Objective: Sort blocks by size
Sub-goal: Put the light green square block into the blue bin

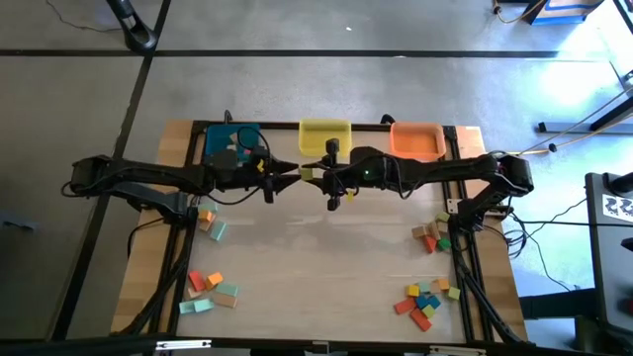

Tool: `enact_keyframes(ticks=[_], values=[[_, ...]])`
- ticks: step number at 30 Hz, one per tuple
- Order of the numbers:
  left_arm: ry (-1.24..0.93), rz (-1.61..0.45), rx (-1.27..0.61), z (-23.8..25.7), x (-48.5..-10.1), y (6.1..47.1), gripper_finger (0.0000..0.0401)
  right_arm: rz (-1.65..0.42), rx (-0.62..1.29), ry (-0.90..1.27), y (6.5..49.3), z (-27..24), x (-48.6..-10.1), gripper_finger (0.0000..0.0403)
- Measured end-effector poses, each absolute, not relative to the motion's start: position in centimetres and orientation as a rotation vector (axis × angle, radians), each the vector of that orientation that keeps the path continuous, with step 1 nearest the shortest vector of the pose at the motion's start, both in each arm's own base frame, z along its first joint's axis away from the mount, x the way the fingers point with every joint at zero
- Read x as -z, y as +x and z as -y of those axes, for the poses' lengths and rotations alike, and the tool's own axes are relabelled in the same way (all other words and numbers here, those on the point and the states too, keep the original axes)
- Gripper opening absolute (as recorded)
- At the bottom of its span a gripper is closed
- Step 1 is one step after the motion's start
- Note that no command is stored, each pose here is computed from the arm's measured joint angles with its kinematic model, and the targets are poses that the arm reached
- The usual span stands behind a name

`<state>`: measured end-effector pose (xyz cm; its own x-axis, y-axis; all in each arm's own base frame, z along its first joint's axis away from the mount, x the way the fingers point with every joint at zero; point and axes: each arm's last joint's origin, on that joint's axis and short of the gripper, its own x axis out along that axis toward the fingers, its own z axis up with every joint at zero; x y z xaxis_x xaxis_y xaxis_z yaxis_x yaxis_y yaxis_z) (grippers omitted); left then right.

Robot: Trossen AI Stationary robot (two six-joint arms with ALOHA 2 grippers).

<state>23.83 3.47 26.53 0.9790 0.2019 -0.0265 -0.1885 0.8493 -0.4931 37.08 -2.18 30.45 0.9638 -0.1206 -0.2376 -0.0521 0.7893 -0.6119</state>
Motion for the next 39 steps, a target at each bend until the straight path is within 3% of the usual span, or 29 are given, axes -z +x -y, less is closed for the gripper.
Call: enact_keyframes(ticks=[30, 33, 39], values=[[-0.51, -0.034, -0.206, -3.6, -25.4, 24.6, 0.0231, -0.272, 0.05, -0.725, 38.5, 2.3, -28.8, 0.0138], [-0.496, -0.039, -0.205, -3.6, -25.3, 24.6, 0.0211, -0.273, 0.05, -0.725, 38.5, 2.3, -28.8, 0.0138], [-0.483, -0.024, -0.204, -3.6, -25.5, 24.6, 0.0136, -0.272, 0.061, -0.716, 38.5, 2.3, -28.8, 0.0153]])
